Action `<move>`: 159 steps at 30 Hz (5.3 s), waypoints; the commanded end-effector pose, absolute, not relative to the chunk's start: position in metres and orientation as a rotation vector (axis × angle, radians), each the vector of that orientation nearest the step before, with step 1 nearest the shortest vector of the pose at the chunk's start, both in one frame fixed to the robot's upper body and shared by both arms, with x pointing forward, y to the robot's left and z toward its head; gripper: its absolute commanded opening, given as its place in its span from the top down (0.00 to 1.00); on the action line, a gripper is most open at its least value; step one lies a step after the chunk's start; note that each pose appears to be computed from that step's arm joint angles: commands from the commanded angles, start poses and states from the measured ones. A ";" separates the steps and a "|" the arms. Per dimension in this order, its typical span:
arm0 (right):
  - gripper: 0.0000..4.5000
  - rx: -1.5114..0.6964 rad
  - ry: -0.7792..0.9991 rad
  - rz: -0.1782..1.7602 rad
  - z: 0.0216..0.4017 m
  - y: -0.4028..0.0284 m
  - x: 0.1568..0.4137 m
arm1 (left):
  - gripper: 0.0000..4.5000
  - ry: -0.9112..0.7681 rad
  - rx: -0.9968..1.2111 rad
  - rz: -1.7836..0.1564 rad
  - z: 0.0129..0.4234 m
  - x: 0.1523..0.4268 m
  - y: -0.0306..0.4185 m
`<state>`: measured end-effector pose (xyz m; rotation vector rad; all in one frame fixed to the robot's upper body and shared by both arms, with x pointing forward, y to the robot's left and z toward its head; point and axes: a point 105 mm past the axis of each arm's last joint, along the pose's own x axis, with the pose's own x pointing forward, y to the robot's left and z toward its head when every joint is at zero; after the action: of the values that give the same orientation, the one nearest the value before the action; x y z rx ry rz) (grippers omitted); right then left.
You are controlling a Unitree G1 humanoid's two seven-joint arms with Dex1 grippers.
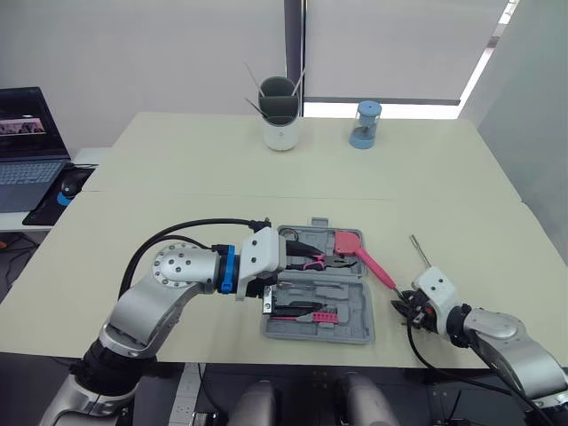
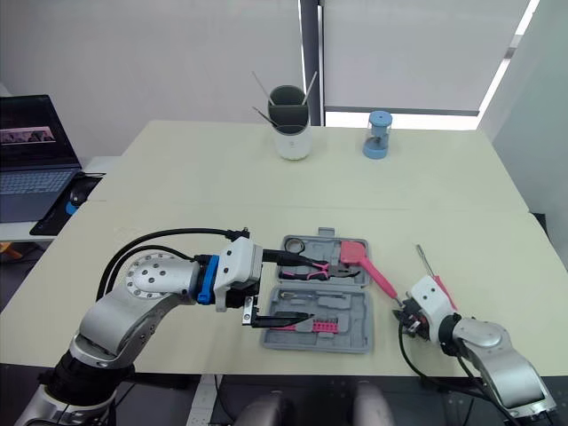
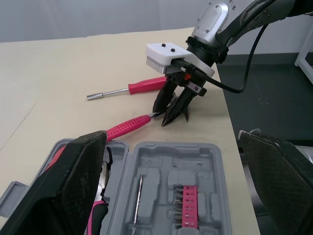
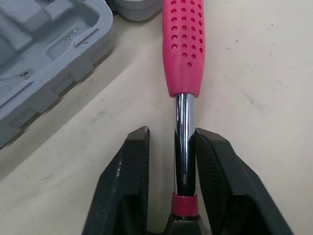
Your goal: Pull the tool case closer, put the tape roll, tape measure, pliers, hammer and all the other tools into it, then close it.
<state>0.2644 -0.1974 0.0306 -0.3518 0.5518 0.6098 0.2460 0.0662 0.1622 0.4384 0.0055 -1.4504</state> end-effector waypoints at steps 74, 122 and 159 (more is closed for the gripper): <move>0.66 -0.195 0.452 0.335 0.025 -0.215 0.280 | 0.00 -0.098 0.449 -1.526 0.177 0.237 0.054; 0.96 -0.827 0.513 1.318 0.108 -0.083 0.230 | 0.00 0.121 0.601 -1.630 0.158 0.204 0.183; 0.96 -0.879 0.493 1.277 0.099 -0.062 0.258 | 0.00 0.162 0.639 -1.592 0.156 0.219 0.195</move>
<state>0.2548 -0.0681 0.0874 -0.8522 0.5560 1.2704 0.2209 0.1975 0.1531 0.6232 0.1651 -1.5782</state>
